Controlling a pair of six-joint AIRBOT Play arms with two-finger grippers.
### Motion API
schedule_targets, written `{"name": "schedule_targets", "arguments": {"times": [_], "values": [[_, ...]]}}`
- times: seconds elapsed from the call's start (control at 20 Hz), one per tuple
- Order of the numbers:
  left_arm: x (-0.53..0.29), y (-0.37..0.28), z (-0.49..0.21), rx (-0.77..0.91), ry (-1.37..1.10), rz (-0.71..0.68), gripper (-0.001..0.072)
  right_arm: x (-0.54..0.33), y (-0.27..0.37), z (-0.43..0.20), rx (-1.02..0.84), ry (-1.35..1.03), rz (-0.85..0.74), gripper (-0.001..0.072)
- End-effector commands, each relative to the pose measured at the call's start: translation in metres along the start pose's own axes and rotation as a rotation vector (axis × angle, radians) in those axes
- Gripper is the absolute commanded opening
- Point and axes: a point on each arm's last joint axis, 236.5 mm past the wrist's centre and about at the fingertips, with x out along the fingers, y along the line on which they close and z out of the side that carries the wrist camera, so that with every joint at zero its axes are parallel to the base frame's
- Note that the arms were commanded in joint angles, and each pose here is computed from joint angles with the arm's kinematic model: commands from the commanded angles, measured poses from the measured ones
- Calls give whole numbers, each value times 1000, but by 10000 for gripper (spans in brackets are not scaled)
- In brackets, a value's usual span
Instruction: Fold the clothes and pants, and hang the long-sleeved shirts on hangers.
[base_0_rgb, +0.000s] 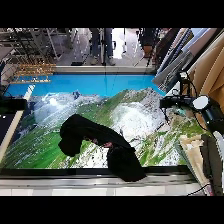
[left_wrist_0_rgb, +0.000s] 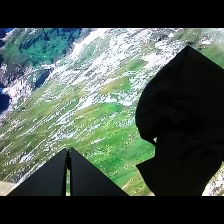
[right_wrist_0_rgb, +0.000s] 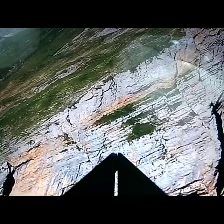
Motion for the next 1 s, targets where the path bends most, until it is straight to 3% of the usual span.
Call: {"name": "schedule_targets", "arguments": {"times": [0.0, 0.55, 0.75, 0.8, 0.85, 0.9, 0.95], "values": [[0, 0, 0, 0, 0, 0, 13, 0, 1, 1, 0, -2, 1, 17], [0, -3, 20, 2, -85, -10, 12, 0, 1, 1, 0, -2, 1, 17], [4, -23, 33, -8, -125, -87, 28, 0, 1, 1, 0, -2, 1, 17], [8, -33, 30, -11, -105, -124, 199, 0, 0, 2, 1, -6, 0, 17], [11, -46, 27, -2, -85, -174, 537, 0, -2, 8, 1, -32, -12, 17], [15, -60, 22, 14, -57, -226, 690, -1, -6, 14, 1, -57, -26, 17], [17, -78, 17, 16, -26, -296, 702, -1, -9, 19, 1, -78, -39, 17]]}}
